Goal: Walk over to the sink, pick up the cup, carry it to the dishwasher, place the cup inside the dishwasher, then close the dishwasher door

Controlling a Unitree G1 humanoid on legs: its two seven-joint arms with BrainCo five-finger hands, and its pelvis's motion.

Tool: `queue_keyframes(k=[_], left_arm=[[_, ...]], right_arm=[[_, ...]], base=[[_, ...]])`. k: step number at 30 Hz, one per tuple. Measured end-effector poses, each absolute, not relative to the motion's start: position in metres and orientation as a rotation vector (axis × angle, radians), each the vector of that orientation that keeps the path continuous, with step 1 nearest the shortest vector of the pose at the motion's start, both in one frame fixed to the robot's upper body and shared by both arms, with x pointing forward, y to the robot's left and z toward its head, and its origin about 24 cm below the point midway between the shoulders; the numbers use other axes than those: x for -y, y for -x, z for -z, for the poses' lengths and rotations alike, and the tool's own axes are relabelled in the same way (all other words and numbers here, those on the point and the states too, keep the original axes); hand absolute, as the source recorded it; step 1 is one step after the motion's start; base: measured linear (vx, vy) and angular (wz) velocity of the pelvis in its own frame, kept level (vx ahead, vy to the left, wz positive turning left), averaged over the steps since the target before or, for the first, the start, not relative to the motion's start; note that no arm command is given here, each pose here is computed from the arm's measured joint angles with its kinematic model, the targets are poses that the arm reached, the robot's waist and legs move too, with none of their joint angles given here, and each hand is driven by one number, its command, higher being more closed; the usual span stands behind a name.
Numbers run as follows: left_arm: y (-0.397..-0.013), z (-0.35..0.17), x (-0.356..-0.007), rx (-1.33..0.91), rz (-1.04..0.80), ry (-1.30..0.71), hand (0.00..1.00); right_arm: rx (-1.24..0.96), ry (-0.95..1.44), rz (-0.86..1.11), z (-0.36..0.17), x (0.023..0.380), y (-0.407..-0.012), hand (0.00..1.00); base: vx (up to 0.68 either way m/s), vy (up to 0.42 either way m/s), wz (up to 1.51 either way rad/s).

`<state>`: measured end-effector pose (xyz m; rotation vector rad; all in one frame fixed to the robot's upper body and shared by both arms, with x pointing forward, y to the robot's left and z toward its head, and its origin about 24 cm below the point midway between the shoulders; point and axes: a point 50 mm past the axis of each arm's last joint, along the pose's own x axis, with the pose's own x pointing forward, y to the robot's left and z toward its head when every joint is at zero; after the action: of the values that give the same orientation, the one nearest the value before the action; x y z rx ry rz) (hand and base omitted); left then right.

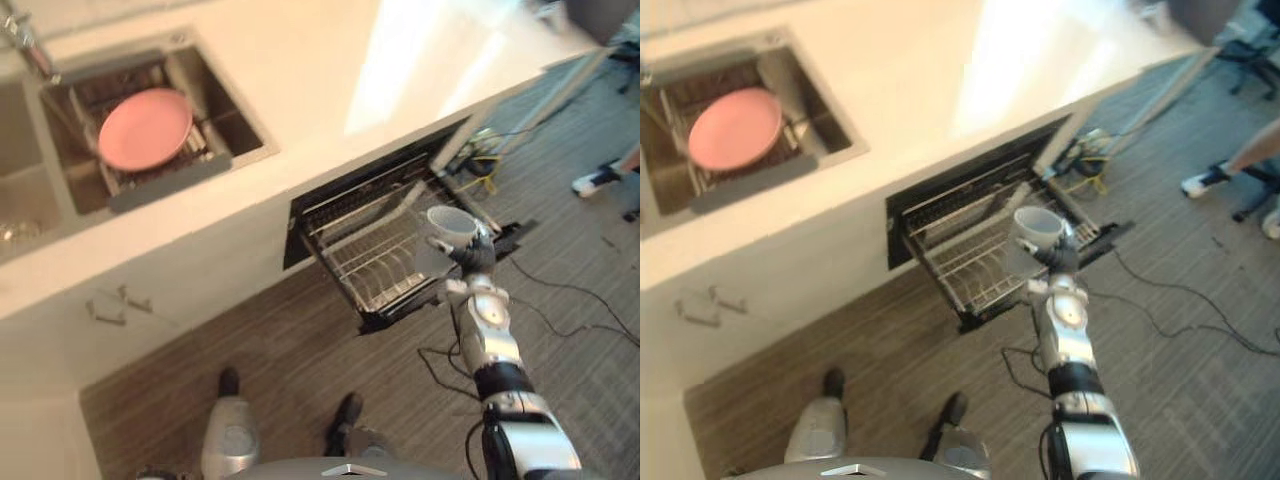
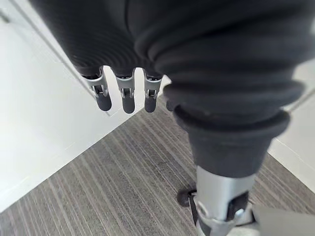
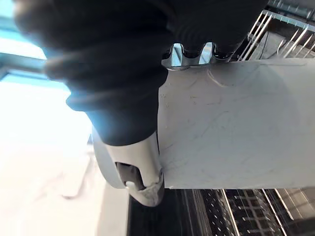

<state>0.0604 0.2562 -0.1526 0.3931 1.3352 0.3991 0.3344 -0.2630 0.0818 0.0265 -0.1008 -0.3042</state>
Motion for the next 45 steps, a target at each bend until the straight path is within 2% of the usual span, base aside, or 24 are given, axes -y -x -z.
queue_keyframes(k=[6, 13, 17, 23, 27, 30, 35, 36, 45], left_arm=[[-0.08, 0.147, -0.258, -1.202, -0.493, -0.263, 0.0], [-0.101, 0.144, -0.254, -1.143, -0.496, -0.208, 0.0], [-0.124, 0.142, -0.238, -1.102, -0.44, -0.178, 0.0], [-0.139, 0.143, -0.215, -1.081, -0.351, -0.173, 0.0], [-0.143, 0.145, -0.201, -1.09, -0.302, -0.158, 0.0], [-0.16, 0.141, -0.183, -1.047, -0.232, -0.15, 0.0], [-0.17, 0.138, -0.176, -1.017, -0.201, -0.163, 0.0], [-0.171, 0.138, -0.176, -1.015, -0.199, -0.164, 0.0], [-0.172, 0.137, -0.172, -0.988, -0.194, -0.153, 0.0]], right_arm=[[0.053, 0.093, 0.319, -0.113, 0.276, -0.358, 1.0], [-0.059, 0.142, 0.339, -0.135, 0.285, -0.376, 1.0], [-0.035, 0.178, 0.413, -0.164, 0.305, -0.379, 1.0], [-0.024, 0.262, 0.506, -0.193, 0.32, -0.379, 1.0], [0.034, 0.327, 0.515, -0.221, 0.317, -0.383, 1.0], [0.088, 0.355, 0.563, -0.239, 0.323, -0.381, 1.0], [0.133, 0.37, 0.579, -0.246, 0.322, -0.381, 1.0], [0.153, 0.371, 0.581, -0.247, 0.321, -0.38, 0.0], [0.216, 0.356, 0.562, -0.25, 0.313, -0.383, 0.0]], base=[[-0.11, 0.051, 0.19], [-0.07, 0.046, 0.13], [-0.04, 0.03, 0.08], [-0.01, 0.005, 0.01], [-0.02, 0.03, -0.08], [-0.04, 0.021, -0.01], [-0.04, 0.009, 0.0], [0.0, 0.0, 0.0], [0.0, -0.004, 0.0]])
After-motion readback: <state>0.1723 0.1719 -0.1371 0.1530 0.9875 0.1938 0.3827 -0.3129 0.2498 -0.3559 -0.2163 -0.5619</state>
